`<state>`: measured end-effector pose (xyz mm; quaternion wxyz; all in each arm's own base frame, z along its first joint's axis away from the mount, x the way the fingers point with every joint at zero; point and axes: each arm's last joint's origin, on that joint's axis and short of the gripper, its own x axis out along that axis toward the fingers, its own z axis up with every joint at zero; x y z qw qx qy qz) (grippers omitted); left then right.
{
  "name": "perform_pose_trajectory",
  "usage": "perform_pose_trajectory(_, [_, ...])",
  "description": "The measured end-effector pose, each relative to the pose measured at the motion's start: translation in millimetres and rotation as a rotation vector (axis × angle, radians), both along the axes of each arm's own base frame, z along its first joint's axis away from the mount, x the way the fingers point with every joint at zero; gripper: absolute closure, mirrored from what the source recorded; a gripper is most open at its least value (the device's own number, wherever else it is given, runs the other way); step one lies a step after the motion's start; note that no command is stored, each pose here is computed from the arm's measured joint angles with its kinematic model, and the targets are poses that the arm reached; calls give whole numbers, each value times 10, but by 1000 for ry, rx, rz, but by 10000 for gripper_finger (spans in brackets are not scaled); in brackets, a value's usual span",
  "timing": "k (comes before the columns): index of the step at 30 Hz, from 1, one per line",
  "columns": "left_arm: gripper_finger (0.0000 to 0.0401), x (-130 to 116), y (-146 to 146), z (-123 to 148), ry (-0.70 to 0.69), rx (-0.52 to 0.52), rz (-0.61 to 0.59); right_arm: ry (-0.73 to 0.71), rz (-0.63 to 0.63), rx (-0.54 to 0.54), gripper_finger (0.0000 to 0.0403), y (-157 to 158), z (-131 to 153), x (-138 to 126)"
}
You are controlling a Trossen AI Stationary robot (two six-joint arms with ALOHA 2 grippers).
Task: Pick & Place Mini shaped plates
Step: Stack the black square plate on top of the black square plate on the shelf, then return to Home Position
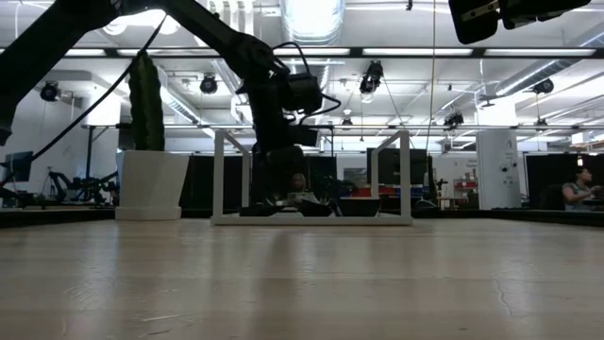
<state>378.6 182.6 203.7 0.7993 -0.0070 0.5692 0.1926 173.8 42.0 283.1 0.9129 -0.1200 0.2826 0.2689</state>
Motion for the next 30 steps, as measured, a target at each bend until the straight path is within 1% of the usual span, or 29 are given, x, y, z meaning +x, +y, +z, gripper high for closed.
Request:
perform_pose_trajectory(2, [314,-24,0,-9,22,-3,20,0,0,0,394,0,0,0])
perform_pose_trajectory(5, [314,-22,5,-41,6,3,32,0,1,-1,394,0,0,0])
perform_pose_trajectory(11, [314,29,29,-105,-77,39,32,-2,3,-3,394,0,0,0])
perform_pose_trajectory(18, [314,93,59,-67,-156,75,32,-6,9,-10,394,0,0,0])
perform_pose_trajectory(25, [314,85,55,-68,-141,71,23,-3,5,-6,394,0,0,-1])
perform_pose_trajectory(30, [314,79,48,-7,-136,69,22,-16,0,3,394,-6,27,-32])
